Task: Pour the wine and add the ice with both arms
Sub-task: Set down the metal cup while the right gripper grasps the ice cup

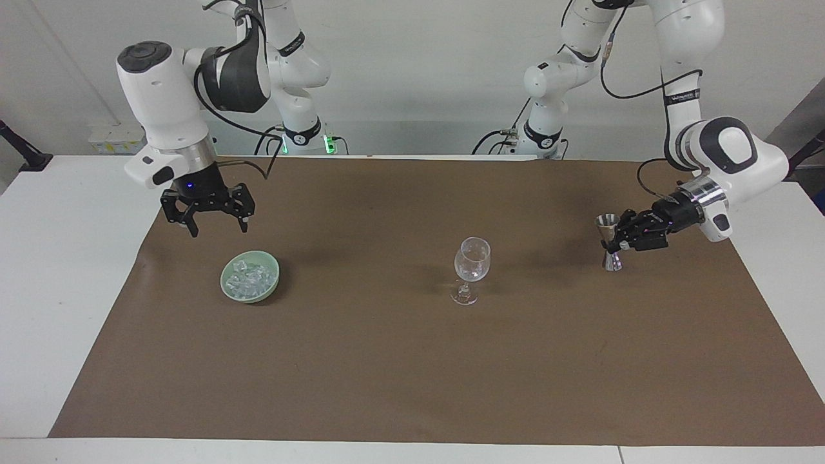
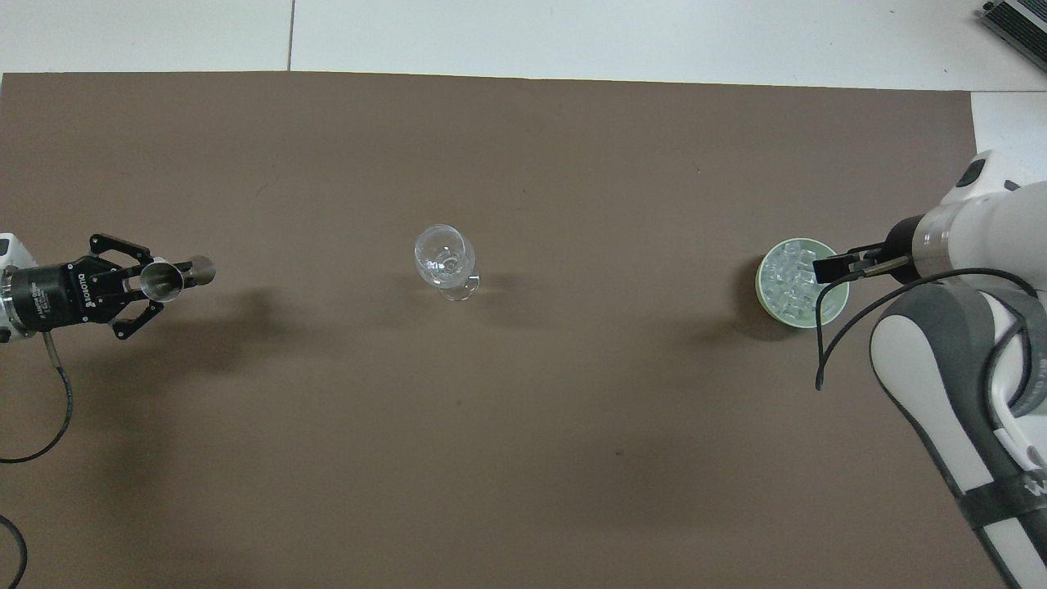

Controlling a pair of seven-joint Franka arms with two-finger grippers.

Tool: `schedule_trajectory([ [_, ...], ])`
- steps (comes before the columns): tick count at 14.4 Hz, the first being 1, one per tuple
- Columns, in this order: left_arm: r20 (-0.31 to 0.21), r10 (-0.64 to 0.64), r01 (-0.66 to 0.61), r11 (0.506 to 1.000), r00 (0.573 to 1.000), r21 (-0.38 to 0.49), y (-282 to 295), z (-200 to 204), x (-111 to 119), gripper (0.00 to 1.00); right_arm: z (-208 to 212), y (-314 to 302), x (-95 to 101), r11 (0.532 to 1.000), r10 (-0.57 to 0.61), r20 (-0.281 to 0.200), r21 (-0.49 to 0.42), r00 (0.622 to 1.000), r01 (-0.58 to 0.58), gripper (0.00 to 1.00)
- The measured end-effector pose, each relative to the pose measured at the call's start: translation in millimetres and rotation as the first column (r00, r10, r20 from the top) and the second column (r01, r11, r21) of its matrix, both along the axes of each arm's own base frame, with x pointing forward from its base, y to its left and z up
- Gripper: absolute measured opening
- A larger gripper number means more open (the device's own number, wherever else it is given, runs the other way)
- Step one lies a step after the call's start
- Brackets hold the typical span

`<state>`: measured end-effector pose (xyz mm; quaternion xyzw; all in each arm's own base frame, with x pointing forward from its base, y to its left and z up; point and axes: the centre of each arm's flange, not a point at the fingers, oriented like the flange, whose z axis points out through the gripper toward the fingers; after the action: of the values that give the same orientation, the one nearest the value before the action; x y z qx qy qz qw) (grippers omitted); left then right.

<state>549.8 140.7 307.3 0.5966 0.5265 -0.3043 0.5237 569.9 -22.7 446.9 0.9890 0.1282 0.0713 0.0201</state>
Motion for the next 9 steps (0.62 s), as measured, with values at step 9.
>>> schedule_trajectory([
  [9,-0.281,0.044,-0.064,0.996,0.959,-0.065,33.4,-42.2,6.0,0.20,-84.5,-5.7,-10.8,0.973,0.199,0.011,-0.124,0.980,-0.196,0.93],
])
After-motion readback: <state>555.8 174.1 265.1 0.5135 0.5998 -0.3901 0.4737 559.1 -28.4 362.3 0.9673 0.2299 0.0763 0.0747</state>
